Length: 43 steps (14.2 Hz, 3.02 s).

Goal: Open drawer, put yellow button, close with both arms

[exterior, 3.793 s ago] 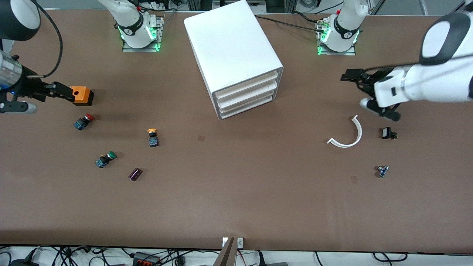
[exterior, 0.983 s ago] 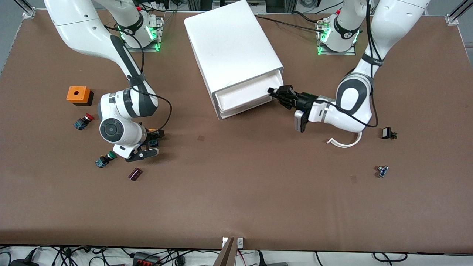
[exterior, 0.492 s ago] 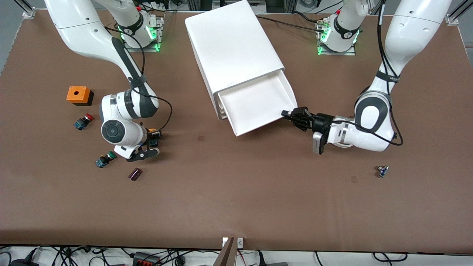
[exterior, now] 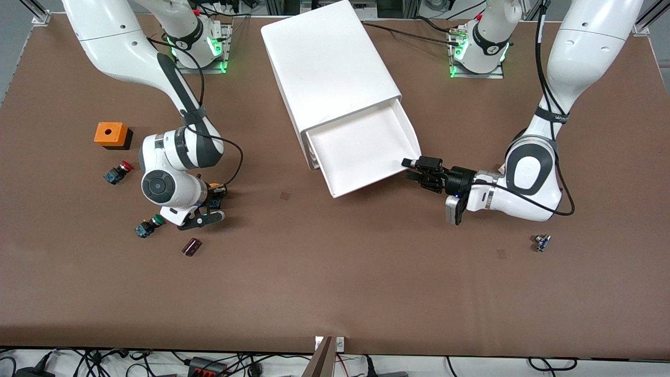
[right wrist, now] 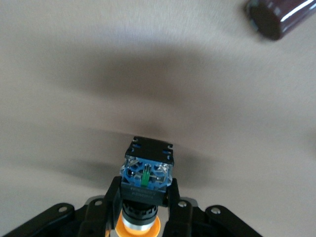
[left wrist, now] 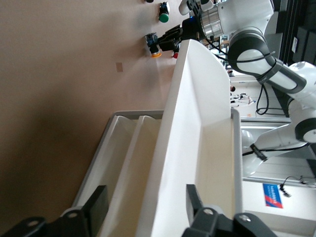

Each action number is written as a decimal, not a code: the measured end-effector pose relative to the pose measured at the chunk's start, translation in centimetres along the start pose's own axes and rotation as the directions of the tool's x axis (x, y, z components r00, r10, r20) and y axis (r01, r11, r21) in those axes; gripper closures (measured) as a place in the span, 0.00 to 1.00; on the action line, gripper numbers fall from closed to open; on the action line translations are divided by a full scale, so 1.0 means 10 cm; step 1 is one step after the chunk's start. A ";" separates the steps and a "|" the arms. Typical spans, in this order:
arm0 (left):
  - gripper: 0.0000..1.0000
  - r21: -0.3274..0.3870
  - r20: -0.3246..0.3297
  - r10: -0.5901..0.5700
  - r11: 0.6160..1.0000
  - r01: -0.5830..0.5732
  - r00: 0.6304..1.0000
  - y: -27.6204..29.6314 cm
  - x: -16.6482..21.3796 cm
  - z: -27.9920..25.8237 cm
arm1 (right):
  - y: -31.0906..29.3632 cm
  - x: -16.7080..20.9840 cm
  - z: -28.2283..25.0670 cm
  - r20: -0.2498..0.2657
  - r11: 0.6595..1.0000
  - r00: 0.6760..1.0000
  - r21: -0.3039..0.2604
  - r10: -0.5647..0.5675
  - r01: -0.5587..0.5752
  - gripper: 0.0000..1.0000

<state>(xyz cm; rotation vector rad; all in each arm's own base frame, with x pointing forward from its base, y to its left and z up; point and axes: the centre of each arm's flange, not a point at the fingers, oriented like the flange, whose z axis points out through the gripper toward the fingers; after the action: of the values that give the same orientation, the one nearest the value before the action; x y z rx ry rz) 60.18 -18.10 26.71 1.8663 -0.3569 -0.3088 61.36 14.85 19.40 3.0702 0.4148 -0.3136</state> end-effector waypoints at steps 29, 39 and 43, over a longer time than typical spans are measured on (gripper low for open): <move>0.00 0.813 -0.441 -0.319 0.255 0.524 0.839 1.51 0.17 -1.61 | -3.43 -0.37 -2.91 0.201 0.256 0.323 0.299 0.925 -0.919 0.60; 0.00 0.814 -0.435 -0.324 0.256 0.521 0.840 1.49 0.17 -1.59 | -4.18 -0.33 -2.21 0.225 0.119 0.172 0.230 0.959 -0.966 0.60; 0.00 0.814 -0.435 -0.324 0.256 0.521 0.840 1.49 0.17 -1.59 | -4.22 -0.28 -2.11 0.227 0.103 0.154 0.221 0.962 -0.970 0.60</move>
<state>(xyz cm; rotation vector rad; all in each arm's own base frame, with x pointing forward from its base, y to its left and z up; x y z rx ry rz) 66.52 -9.40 45.72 3.1315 0.2295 -0.3230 51.64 56.00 40.58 2.7148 -1.8499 -0.3300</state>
